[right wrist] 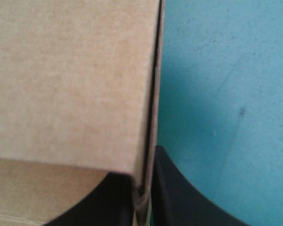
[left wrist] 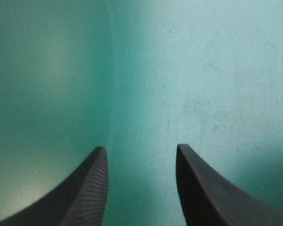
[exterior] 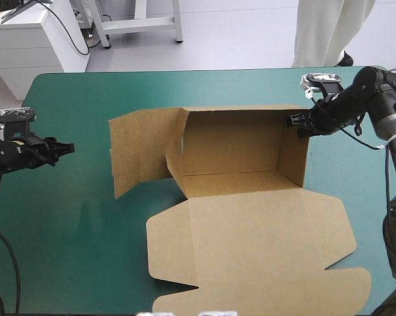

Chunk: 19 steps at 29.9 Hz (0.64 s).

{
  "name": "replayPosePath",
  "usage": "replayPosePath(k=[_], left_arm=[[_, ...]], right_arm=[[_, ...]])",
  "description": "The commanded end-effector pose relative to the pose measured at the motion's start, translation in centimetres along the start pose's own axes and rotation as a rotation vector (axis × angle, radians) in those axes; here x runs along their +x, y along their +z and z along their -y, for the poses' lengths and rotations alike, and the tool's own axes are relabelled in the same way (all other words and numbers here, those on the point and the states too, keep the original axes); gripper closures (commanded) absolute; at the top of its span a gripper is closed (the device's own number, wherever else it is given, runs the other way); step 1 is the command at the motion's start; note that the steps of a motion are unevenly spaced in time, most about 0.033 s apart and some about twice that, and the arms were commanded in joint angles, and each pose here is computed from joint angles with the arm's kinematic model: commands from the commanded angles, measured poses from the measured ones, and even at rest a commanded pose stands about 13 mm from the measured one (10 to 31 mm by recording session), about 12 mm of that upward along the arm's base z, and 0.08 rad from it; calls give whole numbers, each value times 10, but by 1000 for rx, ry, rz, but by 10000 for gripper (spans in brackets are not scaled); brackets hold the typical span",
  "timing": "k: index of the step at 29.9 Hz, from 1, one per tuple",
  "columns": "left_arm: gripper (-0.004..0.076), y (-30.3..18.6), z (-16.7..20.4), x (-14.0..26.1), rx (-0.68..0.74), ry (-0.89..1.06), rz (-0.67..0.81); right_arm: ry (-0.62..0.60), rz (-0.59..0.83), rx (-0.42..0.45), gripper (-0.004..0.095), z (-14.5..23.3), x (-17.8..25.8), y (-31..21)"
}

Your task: Fold the box

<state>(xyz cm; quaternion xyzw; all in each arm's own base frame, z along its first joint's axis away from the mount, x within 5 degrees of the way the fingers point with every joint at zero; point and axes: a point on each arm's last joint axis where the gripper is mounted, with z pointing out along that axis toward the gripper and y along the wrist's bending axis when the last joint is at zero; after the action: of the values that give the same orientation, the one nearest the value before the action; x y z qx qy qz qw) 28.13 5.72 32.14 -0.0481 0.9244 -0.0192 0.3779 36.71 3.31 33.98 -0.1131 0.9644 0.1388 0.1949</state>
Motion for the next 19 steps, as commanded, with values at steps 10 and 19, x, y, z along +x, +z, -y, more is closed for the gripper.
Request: replayPosePath(k=[10, 19], left_arm=[[398, -16, 2, -14, -8, -4, 108], [398, -16, 2, -13, -8, -1, 106]], right_arm=[[-58, 94, -6, 368, -11, -21, 21], [-65, 274, 7, 354, -24, -43, 38]])
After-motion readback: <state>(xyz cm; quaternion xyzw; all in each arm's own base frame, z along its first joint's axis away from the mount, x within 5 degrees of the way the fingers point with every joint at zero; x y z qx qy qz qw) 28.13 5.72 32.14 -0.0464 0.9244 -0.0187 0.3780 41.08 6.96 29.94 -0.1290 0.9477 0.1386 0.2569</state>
